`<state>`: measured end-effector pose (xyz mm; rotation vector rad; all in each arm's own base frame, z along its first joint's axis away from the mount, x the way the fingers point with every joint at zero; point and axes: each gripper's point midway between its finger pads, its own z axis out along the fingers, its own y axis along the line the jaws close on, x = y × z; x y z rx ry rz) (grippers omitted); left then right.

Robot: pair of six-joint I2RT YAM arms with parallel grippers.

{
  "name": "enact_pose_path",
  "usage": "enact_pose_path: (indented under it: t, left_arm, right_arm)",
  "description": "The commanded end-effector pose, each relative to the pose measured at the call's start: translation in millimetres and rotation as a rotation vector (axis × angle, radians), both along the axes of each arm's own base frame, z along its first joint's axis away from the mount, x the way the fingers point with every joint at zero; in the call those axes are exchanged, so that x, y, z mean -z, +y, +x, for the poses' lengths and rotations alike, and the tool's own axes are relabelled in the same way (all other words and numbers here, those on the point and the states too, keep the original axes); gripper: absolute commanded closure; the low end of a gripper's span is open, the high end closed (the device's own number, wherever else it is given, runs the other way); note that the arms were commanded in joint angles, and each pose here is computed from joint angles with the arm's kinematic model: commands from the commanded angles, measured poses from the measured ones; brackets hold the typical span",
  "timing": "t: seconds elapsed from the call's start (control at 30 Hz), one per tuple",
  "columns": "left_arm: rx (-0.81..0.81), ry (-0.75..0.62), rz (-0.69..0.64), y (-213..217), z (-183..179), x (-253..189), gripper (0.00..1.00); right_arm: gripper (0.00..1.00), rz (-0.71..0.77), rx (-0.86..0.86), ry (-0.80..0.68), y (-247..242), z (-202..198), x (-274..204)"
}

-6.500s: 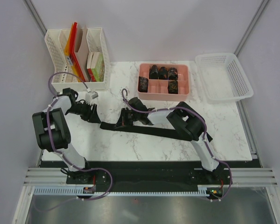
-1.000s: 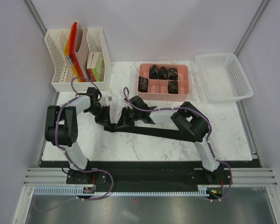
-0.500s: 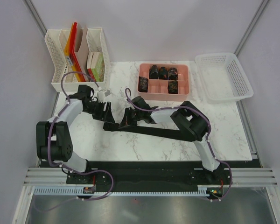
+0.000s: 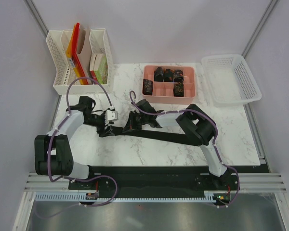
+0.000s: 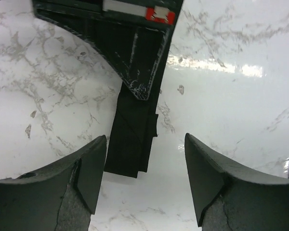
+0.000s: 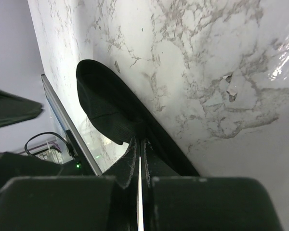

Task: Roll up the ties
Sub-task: Roll the tie at the center of the board.

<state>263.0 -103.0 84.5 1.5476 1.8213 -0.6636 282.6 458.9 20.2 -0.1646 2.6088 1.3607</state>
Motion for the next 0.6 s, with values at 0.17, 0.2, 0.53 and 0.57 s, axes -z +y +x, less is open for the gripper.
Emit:
enact_pose_path:
  t: [0.17,0.2,0.53,0.57]
  left_arm:
    - [0.306,-0.303,0.110,-1.8,21.9,43.1,0.27]
    - [0.305,-0.295,0.116,-2.0,24.3,48.9,0.27]
    - [0.273,-0.293,0.177,-4.8,38.0,66.0,0.22]
    - [0.268,-0.279,0.177,-5.0,38.0,68.5,0.23]
  right_arm:
    - [1.00,-0.029,0.007,0.038,-9.1,-5.5,22.6]
    - [1.00,-0.023,0.005,0.038,-8.2,-6.4,21.5]
    - [1.00,-0.011,-0.002,0.035,-6.2,-7.2,19.3]
    - [1.00,-0.011,-0.002,0.035,-6.2,-7.1,19.8]
